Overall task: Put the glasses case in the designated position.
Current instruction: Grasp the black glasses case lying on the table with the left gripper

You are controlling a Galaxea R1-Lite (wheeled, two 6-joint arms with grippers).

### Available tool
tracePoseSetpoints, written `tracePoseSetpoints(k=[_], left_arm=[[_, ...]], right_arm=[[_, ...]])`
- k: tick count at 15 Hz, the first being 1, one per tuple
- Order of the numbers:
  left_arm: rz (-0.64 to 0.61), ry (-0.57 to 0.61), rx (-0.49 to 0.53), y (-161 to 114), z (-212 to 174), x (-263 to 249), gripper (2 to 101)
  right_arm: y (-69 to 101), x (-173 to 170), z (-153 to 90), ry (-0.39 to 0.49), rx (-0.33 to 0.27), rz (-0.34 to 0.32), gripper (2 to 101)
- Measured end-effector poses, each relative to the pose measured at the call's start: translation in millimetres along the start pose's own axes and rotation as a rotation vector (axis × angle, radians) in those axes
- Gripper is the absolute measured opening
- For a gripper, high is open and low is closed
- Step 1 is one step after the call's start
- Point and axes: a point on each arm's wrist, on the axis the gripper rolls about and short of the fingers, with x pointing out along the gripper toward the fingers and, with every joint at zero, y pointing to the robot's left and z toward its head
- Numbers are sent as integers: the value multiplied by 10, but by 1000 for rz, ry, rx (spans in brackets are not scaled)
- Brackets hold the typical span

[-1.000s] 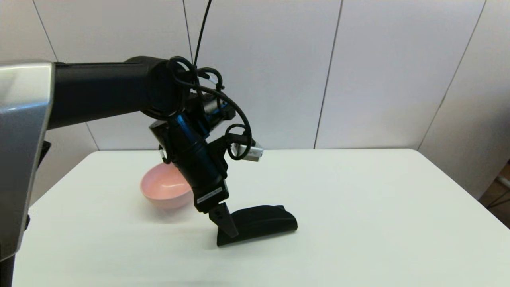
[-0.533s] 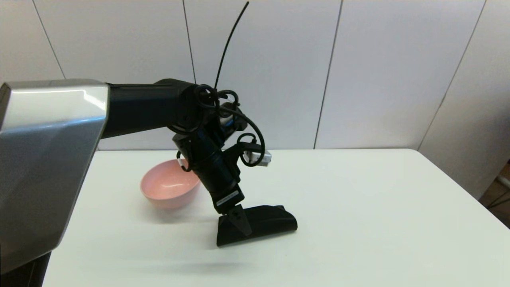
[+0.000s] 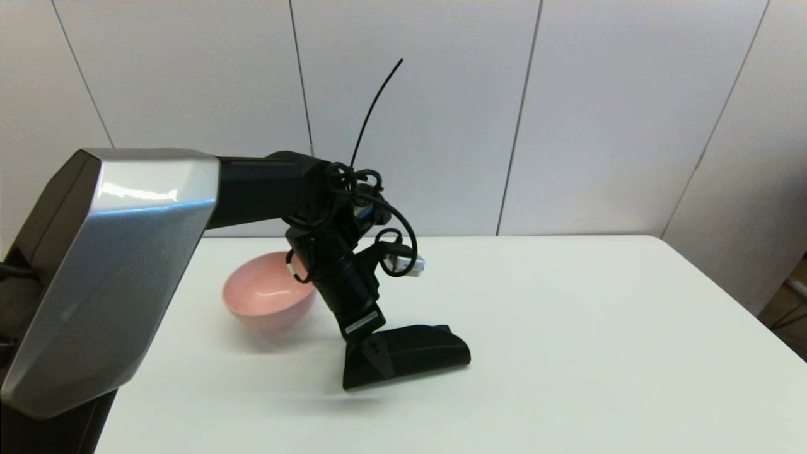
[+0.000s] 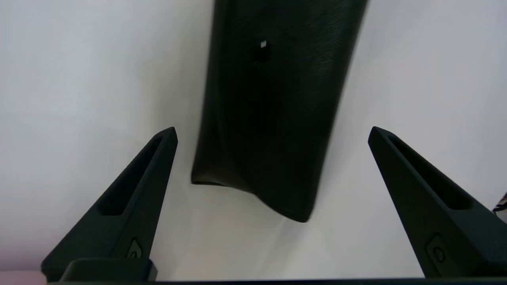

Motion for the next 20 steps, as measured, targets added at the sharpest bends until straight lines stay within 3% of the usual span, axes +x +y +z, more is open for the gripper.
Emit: tracePoseSetpoints(k=[11, 16, 20], left_arm=[[-12, 19, -18, 65, -40, 79, 978], [-18, 23, -19, 54, -47, 90, 571], [-17, 21, -17, 44, -48, 72, 465]], right_arm=[[0, 0, -1, 1, 0, 0, 980], [0, 0, 0, 0, 1, 0, 980], [0, 0, 0, 0, 1, 0, 980]])
